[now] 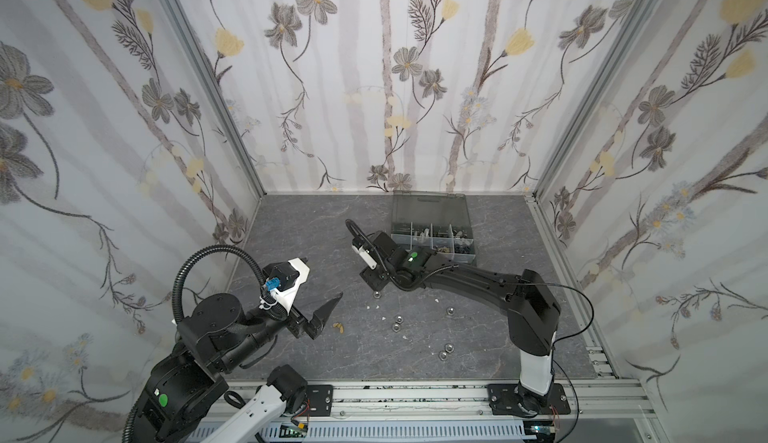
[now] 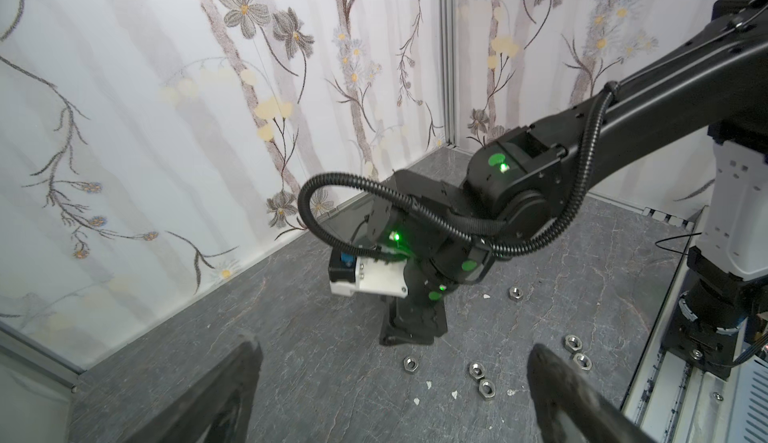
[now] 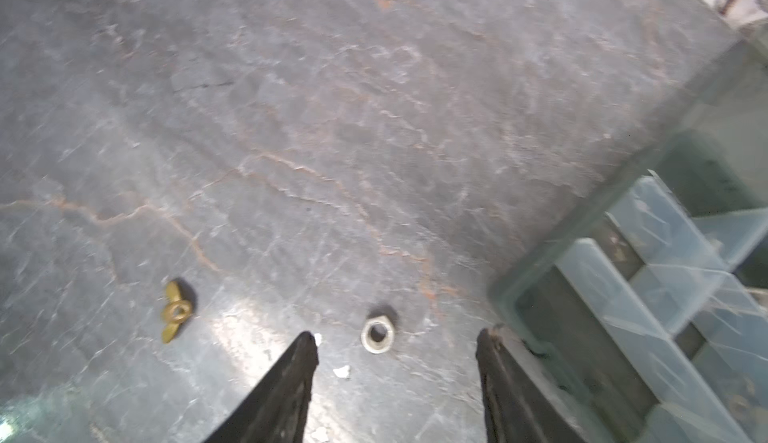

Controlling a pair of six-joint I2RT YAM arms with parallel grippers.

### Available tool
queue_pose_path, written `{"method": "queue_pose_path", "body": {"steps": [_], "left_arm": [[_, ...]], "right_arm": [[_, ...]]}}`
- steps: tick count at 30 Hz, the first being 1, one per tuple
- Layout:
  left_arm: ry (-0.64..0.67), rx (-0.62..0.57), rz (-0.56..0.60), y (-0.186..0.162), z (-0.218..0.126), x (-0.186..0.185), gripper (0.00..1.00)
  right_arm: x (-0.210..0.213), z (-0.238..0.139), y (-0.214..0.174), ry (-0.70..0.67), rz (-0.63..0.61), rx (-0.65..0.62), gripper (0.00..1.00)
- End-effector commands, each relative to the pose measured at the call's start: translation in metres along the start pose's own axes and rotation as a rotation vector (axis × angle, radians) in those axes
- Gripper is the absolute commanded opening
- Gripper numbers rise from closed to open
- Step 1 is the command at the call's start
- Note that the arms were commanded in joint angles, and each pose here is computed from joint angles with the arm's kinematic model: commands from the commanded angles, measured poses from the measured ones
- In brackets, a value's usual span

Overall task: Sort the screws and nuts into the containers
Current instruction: 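Move the right gripper to another brass wing nut on the table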

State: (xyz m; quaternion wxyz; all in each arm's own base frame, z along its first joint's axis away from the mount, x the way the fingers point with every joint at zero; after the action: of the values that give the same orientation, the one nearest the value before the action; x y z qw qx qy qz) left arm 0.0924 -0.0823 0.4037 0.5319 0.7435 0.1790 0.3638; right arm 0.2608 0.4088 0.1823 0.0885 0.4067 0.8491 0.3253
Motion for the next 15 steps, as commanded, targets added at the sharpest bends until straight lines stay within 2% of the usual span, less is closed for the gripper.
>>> {"method": "queue_pose_path", "body": {"steps": [1,8,15], "left_arm": [[0.002,0.006,-0.015,0.0,-0.006,0.0,1.0],[-0.019,-0.004,-0.013,-0.008,-0.01,-0.006,1.0],[-0.03,-0.029,-0.003,-0.008,-0.016,-0.009,1.0]], "right_arm": [[0.042,0.018,-0.005,0.117,0.062,0.005,0.62],[0.093,0.053,-0.048,0.096,0.161,0.134,0.62],[0.101,0.065,-0.067,0.071,0.164,0.186,0.62]]}}
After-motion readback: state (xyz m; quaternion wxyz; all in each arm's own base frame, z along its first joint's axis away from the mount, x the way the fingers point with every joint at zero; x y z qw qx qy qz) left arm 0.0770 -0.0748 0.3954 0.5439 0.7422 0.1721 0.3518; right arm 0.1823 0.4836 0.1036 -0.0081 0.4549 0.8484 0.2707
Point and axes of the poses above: each gripper's point midway between its finger pads, its own z axis out along the fingers, its own x axis along the line the jaws close on, y = z × x, the point moved 6 cm from there along -z, back along the fingers, and after that the axes turned 13 degrees about z, right-handed, at the moved point
